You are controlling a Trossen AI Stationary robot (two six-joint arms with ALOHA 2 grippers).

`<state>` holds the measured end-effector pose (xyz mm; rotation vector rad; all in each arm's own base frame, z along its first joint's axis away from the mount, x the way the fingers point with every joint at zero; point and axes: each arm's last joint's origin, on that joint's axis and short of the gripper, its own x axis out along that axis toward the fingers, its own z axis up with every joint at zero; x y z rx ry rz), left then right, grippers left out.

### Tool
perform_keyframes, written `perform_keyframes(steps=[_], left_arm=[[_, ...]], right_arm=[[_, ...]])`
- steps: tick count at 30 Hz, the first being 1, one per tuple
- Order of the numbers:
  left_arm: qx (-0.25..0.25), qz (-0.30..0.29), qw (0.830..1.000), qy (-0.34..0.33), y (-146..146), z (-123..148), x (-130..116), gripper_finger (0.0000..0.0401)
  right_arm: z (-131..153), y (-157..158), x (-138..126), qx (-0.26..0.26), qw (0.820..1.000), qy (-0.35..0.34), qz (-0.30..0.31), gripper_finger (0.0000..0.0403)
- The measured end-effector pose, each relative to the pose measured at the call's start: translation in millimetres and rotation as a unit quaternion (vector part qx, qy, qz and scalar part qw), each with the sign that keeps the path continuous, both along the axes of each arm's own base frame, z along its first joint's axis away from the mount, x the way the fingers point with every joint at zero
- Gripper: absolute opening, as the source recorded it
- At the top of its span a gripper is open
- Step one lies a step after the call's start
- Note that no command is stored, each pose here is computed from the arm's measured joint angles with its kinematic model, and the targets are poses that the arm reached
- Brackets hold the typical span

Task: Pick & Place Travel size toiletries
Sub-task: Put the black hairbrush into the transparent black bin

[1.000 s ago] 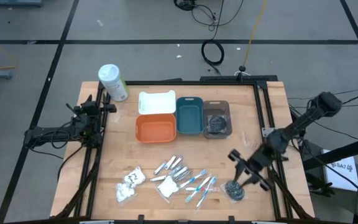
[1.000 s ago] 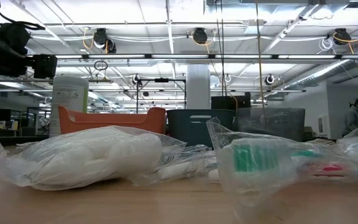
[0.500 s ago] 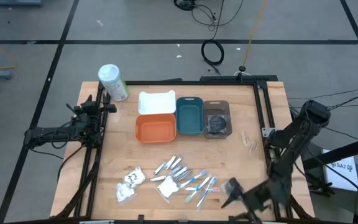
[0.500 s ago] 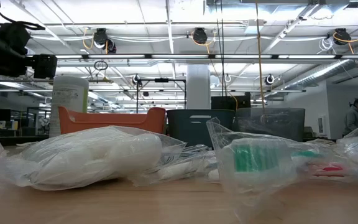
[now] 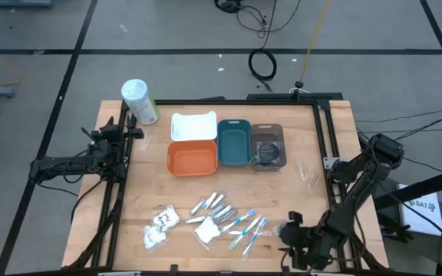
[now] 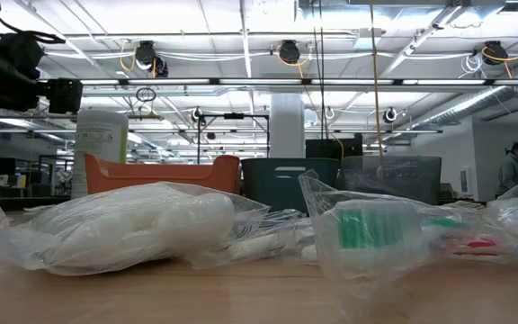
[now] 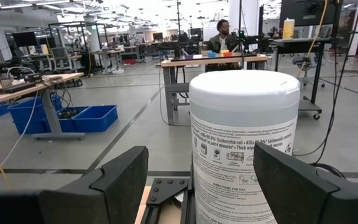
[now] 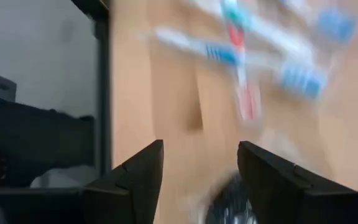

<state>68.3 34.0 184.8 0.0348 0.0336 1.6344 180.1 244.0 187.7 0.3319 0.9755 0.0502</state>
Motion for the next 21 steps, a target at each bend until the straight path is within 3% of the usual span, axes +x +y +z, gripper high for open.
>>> perform_keyframes(steps=[6,10,21], left_arm=[[0.0,0.0,1.0,0.0,0,0,0,0.0285],[0.0,0.0,1.0,0.0,0,0,0,0.0285],[0.0,0.0,1.0,0.0,0,0,0,0.0285]], right_arm=[[-42,-17,-15,0.052,0.995,0.06,-0.055,0.018],[-57,-27,-23,0.059,0.993,0.08,-0.065,0.0172],[-80,-66,-33,-0.079,0.983,0.156,-0.059,0.0135]])
